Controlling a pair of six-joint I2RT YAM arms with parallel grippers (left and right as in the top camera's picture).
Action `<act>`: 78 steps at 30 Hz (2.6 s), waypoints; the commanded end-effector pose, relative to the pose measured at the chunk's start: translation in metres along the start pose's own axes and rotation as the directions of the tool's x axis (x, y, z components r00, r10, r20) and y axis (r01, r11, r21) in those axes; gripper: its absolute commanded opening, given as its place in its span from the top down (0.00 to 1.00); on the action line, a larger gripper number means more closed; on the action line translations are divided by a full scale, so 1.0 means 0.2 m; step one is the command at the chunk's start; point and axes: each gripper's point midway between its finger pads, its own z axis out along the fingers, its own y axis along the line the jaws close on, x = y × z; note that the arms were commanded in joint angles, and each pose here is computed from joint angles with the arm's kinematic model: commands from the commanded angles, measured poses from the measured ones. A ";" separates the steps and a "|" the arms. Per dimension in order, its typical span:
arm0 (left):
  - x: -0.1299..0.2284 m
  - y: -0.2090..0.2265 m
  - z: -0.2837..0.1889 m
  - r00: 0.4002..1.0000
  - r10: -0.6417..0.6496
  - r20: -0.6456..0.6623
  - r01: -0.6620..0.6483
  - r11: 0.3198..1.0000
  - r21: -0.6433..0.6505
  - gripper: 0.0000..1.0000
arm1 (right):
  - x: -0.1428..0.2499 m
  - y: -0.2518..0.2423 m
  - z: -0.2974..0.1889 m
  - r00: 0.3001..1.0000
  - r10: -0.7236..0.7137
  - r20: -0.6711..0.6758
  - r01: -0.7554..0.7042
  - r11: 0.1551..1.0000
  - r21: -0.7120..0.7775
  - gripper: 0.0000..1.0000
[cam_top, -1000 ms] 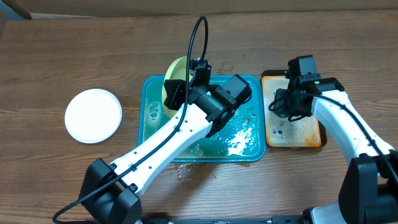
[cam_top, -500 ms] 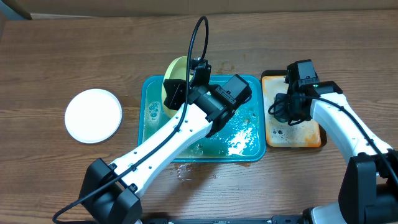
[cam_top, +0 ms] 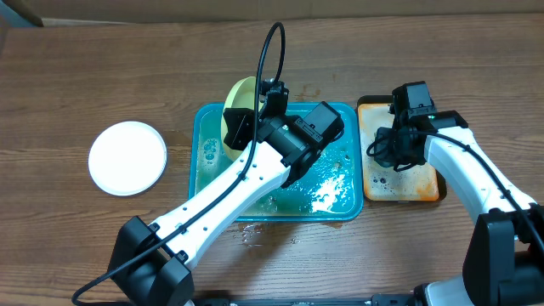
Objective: Clean dirty plates on tray and stack at the side
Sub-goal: 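Carry the yellow plate left and stack it on the white plates, then release the sponge in the pan and raise right gripper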
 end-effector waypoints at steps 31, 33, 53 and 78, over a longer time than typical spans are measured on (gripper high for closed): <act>0.87 0.70 0.95 0.380 -0.529 -0.759 0.777 0.627 -0.048 0.96 | -0.01 -0.02 0.00 1.000 -0.004 0.006 0.004 1.000 0.013 0.95; 0.93 0.74 1.01 0.346 -0.555 -0.756 0.786 0.612 -0.089 0.96 | 0.00 -0.02 0.00 1.000 -0.004 0.004 0.004 1.000 0.013 0.95; 0.90 0.51 0.95 0.308 -0.365 -0.879 0.871 0.480 0.106 0.37 | 0.00 -0.02 0.00 1.000 -0.017 0.000 0.017 1.000 0.014 0.95; 0.49 -0.09 0.39 0.678 0.094 -0.729 0.610 0.480 0.630 0.27 | 0.05 -0.03 0.35 0.967 -0.223 -0.121 0.227 0.974 0.019 0.89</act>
